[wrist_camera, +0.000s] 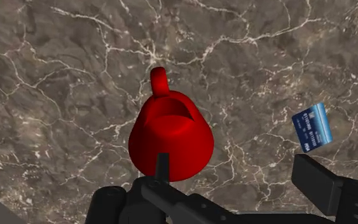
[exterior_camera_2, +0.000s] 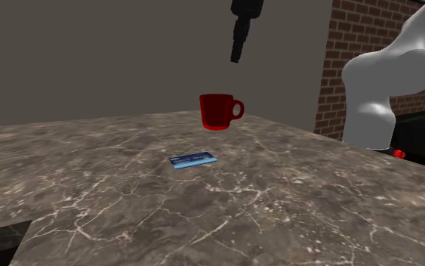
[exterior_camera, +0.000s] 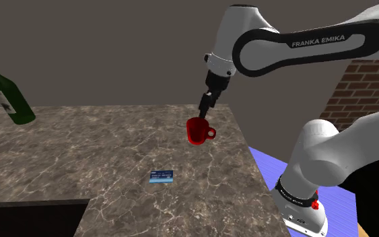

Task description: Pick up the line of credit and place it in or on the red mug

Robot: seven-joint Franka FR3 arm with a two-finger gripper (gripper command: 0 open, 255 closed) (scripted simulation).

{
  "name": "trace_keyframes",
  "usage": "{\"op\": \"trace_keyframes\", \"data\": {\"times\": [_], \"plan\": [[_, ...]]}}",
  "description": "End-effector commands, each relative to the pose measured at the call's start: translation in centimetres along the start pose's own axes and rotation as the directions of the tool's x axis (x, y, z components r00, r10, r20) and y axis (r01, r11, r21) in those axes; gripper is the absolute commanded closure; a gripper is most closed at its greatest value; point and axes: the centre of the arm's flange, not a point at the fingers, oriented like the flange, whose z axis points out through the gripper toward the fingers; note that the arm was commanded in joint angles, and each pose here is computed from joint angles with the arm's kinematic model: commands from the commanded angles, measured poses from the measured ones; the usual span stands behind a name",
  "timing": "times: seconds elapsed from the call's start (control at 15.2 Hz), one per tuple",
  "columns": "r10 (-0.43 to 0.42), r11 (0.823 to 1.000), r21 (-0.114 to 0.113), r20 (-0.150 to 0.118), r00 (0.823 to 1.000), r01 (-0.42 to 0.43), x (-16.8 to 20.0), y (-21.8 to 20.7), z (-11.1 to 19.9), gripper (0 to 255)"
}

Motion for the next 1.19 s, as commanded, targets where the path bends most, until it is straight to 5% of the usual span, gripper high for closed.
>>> {"op": "trace_keyframes", "data": {"times": [0.0, 0.53, 1.12], "plan": [[-0.051, 0.999, 0.016, -0.039, 0.998, 0.051, 0.1, -1.5, 1.7, 0], [-0.241, 0.965, 0.058, -0.184, 0.953, 0.255, 0.5, -7.6, 9.0, 0], [-0.426, 0.877, 0.069, -0.349, 0.835, 0.476, 0.7, -15.2, 16.7, 0]]}}
